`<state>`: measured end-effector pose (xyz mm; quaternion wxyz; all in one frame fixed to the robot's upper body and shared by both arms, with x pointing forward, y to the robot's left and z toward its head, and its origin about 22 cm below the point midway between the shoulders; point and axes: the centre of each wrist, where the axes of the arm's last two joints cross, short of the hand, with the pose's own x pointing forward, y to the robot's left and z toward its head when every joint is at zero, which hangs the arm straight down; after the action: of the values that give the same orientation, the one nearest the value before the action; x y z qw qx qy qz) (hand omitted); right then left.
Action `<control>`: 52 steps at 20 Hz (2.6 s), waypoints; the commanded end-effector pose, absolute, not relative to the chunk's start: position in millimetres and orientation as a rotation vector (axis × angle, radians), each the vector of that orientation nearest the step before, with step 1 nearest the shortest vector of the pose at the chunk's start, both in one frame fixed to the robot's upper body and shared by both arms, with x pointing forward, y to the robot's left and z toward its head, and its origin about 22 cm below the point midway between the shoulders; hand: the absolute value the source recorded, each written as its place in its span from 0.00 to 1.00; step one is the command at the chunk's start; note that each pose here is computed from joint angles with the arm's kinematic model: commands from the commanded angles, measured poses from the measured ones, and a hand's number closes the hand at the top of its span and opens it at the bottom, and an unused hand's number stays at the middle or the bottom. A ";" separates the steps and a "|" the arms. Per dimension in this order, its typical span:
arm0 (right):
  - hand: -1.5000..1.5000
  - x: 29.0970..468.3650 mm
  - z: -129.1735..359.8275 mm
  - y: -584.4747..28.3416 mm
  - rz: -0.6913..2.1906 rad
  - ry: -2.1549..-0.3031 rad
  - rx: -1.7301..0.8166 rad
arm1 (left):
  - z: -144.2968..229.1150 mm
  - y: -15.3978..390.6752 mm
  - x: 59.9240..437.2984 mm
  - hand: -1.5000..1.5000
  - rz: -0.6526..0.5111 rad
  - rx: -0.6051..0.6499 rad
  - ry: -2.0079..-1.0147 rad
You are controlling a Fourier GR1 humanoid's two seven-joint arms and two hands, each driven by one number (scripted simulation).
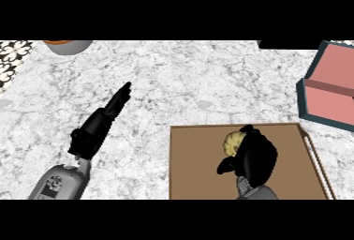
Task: Pick the squash from the tray and place it in the cardboard box
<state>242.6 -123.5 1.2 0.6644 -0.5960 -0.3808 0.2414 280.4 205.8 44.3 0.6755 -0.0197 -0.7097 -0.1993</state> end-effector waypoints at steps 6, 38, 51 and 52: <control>1.00 244.9 -24.2 -160.2 0.685 -0.848 -1.448 | 38.7 218.6 280.0 0.50 -0.443 -0.052 -1.594; 1.00 157.4 229.2 -348.8 0.690 -1.568 -1.190 | 42.1 212.5 285.1 0.50 -0.450 -0.029 -1.604; 1.00 232.2 268.2 -380.2 0.560 -1.528 -1.230 | 35.5 225.7 287.3 0.50 -0.468 -0.056 -1.605; 1.00 230.1 264.5 -402.5 0.568 -1.525 -1.207 | 34.8 204.9 275.7 0.50 -0.457 -0.066 -1.610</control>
<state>214.3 -379.2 264.6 0.5202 -0.5156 -0.6346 0.2467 282.8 213.1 36.2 0.6731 -0.0214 -0.7110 -0.2024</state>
